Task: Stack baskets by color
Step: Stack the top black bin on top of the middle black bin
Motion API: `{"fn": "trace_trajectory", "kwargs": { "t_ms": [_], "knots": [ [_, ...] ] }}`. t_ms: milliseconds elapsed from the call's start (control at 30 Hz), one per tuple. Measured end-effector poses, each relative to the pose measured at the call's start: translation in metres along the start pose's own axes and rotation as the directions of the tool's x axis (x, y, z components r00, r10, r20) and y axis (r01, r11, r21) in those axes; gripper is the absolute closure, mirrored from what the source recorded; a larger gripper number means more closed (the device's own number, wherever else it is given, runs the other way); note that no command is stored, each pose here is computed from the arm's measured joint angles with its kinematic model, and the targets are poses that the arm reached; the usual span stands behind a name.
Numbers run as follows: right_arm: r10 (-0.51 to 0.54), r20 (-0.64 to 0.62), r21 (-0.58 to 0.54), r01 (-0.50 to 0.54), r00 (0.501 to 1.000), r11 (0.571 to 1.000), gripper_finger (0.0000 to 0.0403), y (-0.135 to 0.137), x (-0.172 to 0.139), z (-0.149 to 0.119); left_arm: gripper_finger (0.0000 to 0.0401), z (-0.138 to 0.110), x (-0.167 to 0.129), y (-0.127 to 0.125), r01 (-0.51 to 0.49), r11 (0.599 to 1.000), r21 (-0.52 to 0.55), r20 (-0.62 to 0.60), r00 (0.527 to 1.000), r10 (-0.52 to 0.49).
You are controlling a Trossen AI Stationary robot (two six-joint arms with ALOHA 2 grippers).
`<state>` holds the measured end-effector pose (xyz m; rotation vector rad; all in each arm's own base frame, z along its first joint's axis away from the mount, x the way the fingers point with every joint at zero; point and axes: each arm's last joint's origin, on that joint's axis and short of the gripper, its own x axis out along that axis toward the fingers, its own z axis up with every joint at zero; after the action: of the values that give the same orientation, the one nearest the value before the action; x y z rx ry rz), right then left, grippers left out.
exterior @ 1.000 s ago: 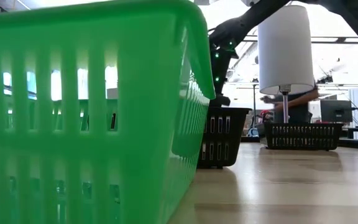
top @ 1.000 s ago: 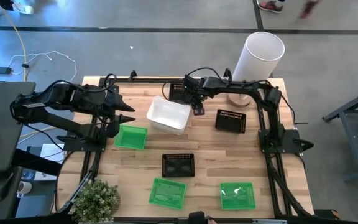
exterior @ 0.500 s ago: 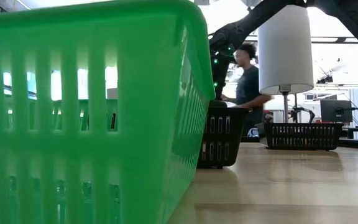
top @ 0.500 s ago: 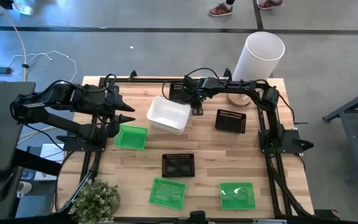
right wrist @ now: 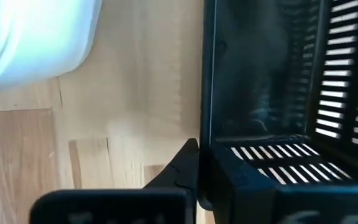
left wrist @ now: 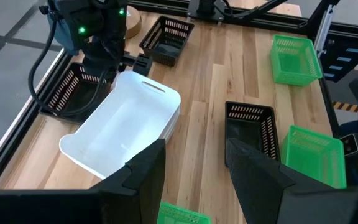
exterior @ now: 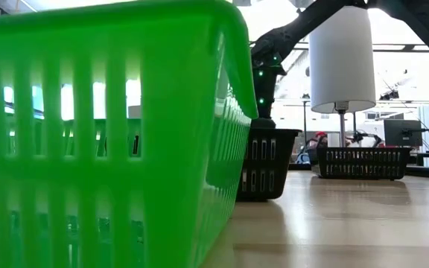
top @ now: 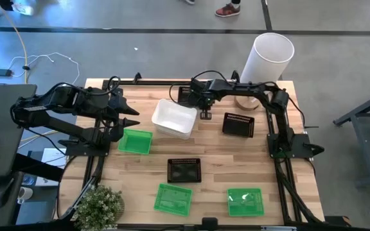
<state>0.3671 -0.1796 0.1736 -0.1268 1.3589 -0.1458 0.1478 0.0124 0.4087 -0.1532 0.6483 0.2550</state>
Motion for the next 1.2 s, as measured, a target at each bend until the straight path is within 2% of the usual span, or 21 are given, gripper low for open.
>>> {"fn": "trace_trajectory", "kwargs": {
  "t_ms": [333,533,933,1200],
  "knots": [
    [-0.113,-0.042,0.156,0.119,0.993,0.981,0.0401,-0.002,-0.043,-0.010,0.0244,-0.002,0.000,0.000,-0.006,1.000,-0.006,-0.023,1.000,0.006],
    [-0.152,-0.034,0.199,0.156,0.988,0.968,0.0402,0.004,-0.079,-0.018,0.0244,-0.005,0.000,0.001,-0.012,1.000,-0.009,-0.050,0.999,0.011],
    [-0.155,0.065,0.147,0.144,0.986,0.979,0.0402,0.065,-0.163,-0.032,0.0244,-0.005,0.000,0.001,-0.011,1.000,-0.011,-0.049,0.999,0.011],
    [-0.191,0.070,0.131,0.181,0.979,0.975,0.0403,0.096,-0.197,-0.050,0.0244,-0.005,0.000,0.001,-0.011,1.000,-0.011,-0.048,0.999,0.010]
  ]
}}
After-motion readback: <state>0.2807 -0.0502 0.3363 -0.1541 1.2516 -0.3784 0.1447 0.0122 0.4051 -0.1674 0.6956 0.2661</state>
